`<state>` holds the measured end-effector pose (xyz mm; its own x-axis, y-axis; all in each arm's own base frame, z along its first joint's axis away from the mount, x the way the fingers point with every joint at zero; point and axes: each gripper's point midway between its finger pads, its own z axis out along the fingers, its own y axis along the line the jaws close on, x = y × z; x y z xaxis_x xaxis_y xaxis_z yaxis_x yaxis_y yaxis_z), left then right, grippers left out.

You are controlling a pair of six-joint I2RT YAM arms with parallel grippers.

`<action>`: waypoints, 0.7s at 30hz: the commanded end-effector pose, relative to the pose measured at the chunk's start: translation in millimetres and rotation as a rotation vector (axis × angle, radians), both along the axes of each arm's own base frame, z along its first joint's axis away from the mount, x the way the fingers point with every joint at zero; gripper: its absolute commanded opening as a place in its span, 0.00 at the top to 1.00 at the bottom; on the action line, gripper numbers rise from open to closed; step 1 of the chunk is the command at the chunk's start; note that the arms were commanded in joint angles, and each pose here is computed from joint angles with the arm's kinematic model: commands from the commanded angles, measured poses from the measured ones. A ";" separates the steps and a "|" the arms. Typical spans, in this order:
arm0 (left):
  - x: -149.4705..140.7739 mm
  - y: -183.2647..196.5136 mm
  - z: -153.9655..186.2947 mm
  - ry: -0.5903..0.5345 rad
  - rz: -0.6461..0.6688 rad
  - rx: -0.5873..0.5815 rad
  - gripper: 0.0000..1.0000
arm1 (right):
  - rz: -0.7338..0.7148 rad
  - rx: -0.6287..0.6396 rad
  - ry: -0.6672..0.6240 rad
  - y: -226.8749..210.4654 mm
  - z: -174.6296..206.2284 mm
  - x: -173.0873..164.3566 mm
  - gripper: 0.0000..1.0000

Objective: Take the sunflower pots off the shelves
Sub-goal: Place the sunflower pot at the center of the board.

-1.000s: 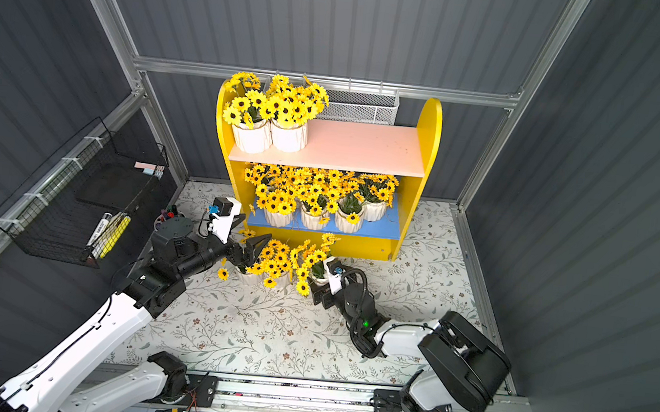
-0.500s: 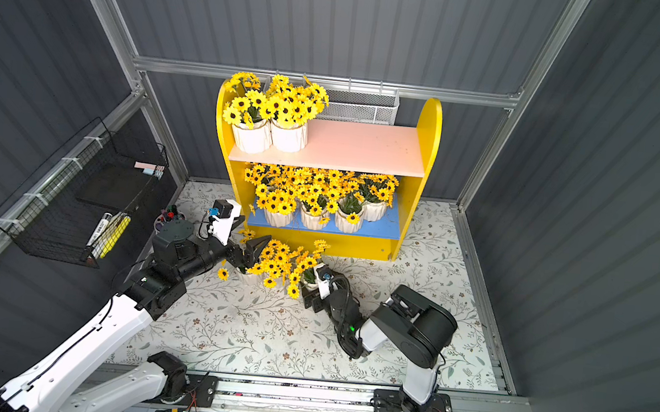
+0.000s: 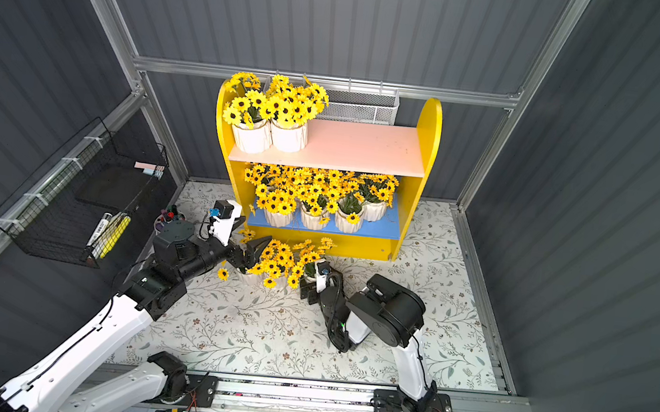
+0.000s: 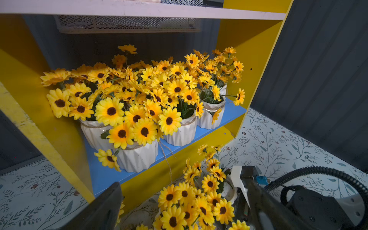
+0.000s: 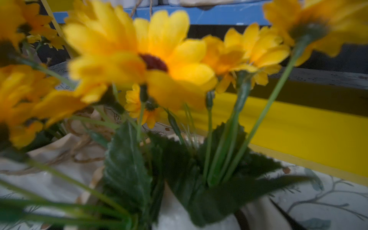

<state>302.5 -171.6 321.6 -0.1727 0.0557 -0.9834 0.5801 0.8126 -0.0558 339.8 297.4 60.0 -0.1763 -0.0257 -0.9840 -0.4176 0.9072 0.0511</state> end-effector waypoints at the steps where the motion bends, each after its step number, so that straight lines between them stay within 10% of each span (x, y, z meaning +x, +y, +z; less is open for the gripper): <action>1: -1.5 -1.4 2.9 -0.027 -0.008 0.008 0.01 | -0.042 -0.002 0.025 -2.7 -14.6 1.8 1.00; 9: -1.5 -1.8 1.8 -0.024 -0.010 0.011 0.01 | -0.037 -0.046 0.027 6.9 -31.1 2.5 0.62; 15: -2.0 -3.1 1.6 -0.021 -0.017 0.014 0.01 | 0.000 -0.090 0.003 18.1 -32.5 0.3 0.01; 21: -3.7 -4.4 3.2 -0.026 -0.026 0.016 0.01 | 0.041 -0.072 -0.014 19.8 -14.2 -10.1 0.01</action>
<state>302.1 -172.3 321.3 -0.1686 0.0629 -0.9837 0.5833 0.8108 -0.0481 337.4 313.6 37.9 -0.1692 -0.0972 -0.9808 -0.4227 0.9061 -0.0169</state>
